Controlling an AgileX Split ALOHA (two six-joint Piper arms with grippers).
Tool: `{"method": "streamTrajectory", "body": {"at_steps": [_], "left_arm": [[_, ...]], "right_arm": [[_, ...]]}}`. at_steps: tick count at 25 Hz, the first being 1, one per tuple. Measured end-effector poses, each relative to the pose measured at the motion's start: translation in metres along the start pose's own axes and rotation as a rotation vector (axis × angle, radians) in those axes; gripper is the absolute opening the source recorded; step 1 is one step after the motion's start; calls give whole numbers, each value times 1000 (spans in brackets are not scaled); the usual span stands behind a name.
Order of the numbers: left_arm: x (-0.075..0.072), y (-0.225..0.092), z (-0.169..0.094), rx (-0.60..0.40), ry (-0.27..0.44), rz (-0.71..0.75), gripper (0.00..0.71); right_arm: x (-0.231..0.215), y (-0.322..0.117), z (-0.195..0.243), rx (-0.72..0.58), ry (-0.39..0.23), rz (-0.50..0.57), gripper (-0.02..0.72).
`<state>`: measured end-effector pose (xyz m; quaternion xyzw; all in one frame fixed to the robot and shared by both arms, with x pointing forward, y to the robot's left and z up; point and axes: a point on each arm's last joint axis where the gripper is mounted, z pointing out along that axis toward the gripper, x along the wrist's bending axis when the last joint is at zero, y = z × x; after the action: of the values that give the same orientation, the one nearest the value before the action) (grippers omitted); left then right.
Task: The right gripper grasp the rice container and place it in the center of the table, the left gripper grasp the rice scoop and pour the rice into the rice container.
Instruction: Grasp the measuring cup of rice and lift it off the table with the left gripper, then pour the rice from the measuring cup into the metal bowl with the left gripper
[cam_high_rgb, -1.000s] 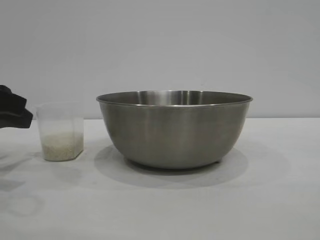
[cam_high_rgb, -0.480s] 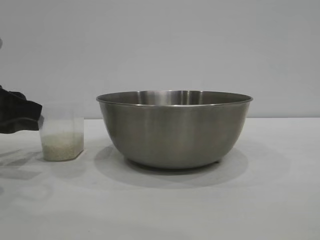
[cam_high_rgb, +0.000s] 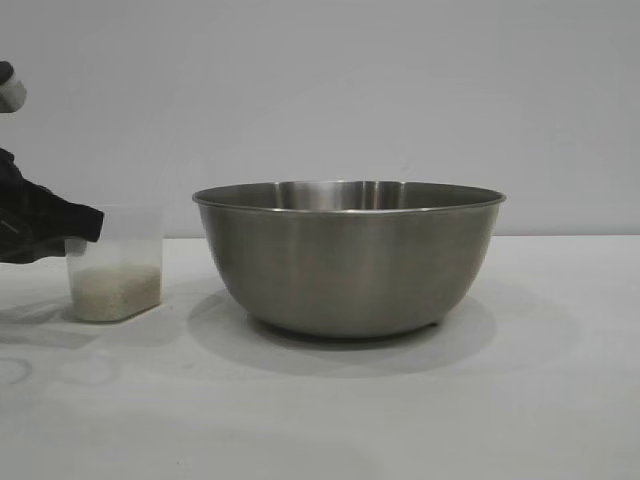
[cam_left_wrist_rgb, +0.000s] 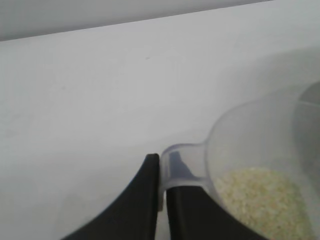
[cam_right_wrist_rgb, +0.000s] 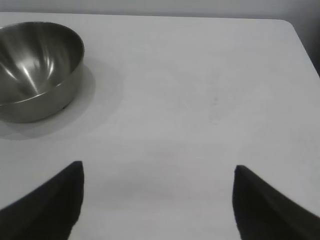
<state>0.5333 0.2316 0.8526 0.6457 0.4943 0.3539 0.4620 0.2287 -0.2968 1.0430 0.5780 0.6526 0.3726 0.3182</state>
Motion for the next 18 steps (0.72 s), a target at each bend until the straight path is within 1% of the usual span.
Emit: {"method": "streamTrajectory", "body": {"at_steps": [4, 8, 11, 13, 15, 18], "left_arm": [[0, 19, 0, -65, 2, 24, 0], [0, 46, 3, -164, 0, 121, 0], [-6, 68, 9, -251, -44, 270, 0], [-12, 80, 16, -309, -92, 399, 0], [-17, 93, 22, -369, -124, 505, 0], [-21, 110, 29, -444, -147, 589, 0]], "right_arm": [[0, 0, 0, 0, 0, 0, 573], [0, 0, 0, 0, 0, 0, 573], [0, 0, 0, 0, 0, 0, 573], [0, 0, 0, 0, 0, 0, 573], [0, 0, 0, 0, 0, 0, 573], [0, 0, 0, 0, 0, 0, 573]]}}
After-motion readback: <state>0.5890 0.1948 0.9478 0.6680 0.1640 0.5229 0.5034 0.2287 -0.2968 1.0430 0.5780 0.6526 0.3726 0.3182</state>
